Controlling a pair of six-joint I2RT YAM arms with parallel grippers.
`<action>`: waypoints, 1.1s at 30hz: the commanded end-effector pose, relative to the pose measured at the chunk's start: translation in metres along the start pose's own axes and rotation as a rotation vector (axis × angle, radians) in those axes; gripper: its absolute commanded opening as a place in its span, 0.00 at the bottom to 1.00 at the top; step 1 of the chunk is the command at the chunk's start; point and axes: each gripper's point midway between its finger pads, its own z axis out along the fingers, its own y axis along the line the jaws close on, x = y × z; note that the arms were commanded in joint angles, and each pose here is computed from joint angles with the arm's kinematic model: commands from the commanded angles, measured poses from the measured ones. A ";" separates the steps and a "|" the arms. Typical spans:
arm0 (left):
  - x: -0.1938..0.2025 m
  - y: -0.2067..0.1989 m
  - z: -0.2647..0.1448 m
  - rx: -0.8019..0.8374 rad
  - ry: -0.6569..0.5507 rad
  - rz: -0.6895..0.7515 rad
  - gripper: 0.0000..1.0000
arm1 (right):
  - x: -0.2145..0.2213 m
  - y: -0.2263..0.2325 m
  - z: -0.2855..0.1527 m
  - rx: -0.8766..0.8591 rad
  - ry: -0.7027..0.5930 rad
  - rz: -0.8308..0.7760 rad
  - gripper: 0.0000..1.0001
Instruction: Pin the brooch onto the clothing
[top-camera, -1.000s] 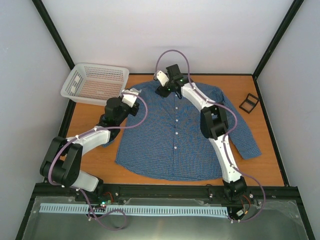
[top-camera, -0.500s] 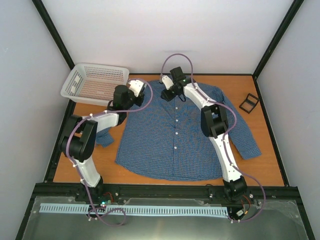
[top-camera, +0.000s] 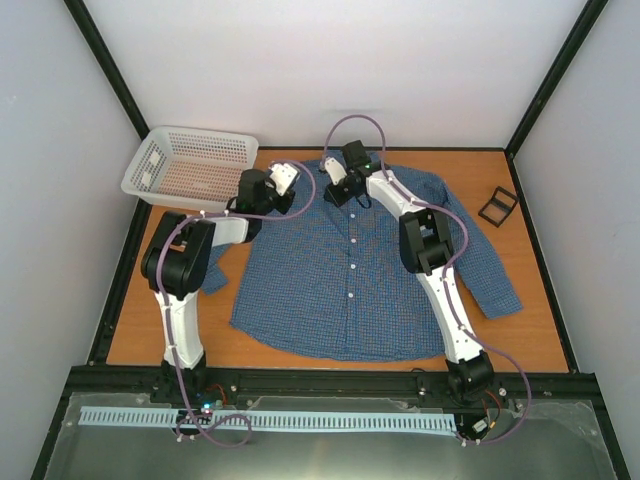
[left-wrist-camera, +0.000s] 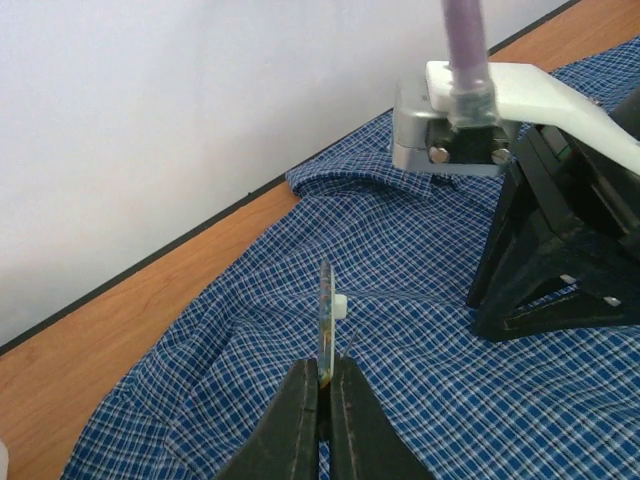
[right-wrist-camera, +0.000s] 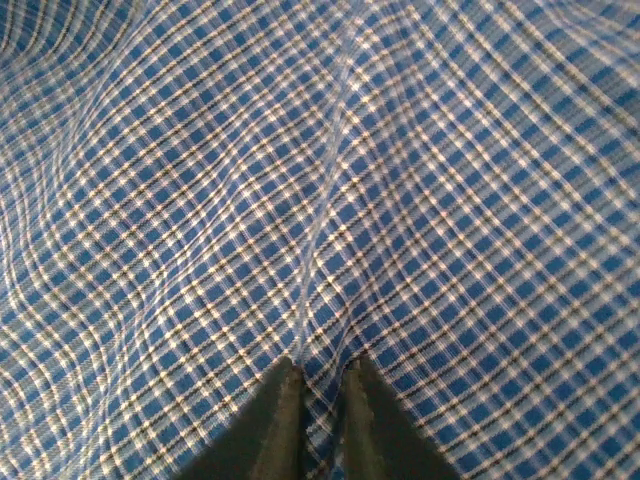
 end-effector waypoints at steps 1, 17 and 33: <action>-0.024 0.013 0.010 0.012 -0.105 0.068 0.01 | 0.006 0.000 0.014 -0.005 0.010 0.018 0.05; 0.001 -0.005 0.036 0.067 -0.070 0.176 0.01 | -0.047 0.021 -0.028 -0.196 -0.188 0.141 0.03; 0.025 -0.019 0.062 0.073 0.053 0.406 0.01 | -0.064 0.029 -0.056 -0.366 -0.289 0.187 0.03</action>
